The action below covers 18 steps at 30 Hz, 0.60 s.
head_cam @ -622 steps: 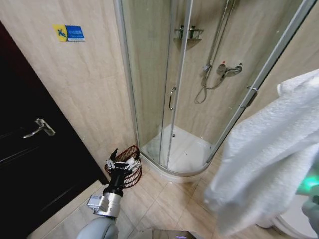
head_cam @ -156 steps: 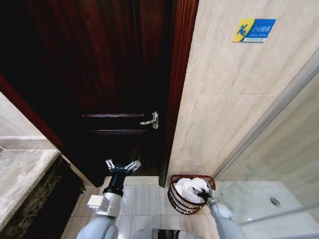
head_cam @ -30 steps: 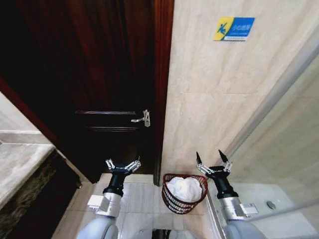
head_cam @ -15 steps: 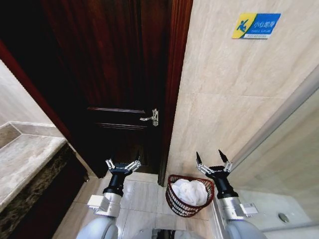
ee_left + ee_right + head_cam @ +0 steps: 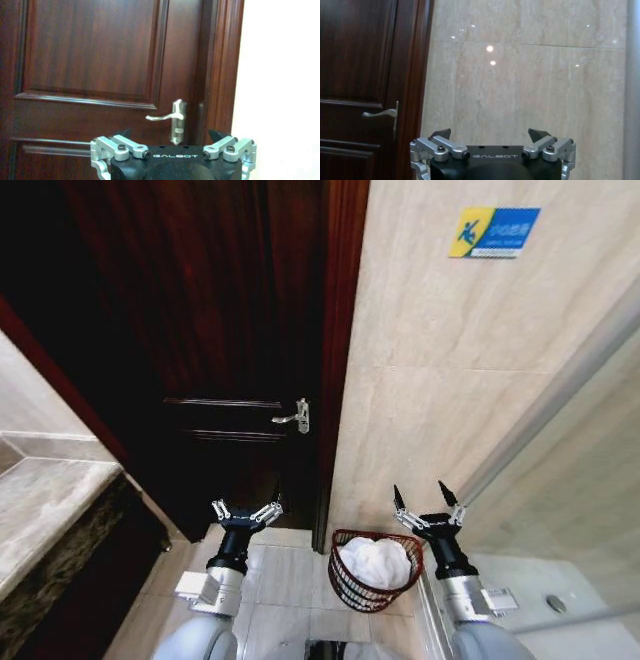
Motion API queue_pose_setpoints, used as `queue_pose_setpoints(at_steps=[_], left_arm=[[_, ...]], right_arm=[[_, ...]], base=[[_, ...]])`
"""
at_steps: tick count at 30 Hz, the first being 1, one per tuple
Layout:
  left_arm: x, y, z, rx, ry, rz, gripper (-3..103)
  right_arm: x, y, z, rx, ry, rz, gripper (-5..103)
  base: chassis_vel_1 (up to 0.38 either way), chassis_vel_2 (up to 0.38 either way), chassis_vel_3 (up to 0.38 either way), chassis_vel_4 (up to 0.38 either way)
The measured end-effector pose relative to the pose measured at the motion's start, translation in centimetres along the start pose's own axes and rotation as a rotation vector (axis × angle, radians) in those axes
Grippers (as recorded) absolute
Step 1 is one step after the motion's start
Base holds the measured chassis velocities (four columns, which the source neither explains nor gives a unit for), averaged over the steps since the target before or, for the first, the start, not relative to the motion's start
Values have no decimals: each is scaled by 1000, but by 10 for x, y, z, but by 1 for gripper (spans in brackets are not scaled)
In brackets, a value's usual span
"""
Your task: Discard the used towel into the hamper.
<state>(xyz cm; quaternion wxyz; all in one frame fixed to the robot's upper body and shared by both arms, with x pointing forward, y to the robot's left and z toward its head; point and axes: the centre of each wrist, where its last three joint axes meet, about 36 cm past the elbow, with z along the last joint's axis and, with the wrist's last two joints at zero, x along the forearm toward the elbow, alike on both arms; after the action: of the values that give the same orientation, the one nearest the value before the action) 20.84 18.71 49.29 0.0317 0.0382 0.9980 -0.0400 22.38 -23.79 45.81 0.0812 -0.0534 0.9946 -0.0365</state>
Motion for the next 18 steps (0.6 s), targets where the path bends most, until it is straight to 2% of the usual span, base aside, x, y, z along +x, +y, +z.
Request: queue_pose_setpoints(at_steps=[18], left_arm=[[0,0,0,0,0,0,100]], right_arm=[[0,0,0,0,0,0,100]], base=[[2,-4,-3,3]])
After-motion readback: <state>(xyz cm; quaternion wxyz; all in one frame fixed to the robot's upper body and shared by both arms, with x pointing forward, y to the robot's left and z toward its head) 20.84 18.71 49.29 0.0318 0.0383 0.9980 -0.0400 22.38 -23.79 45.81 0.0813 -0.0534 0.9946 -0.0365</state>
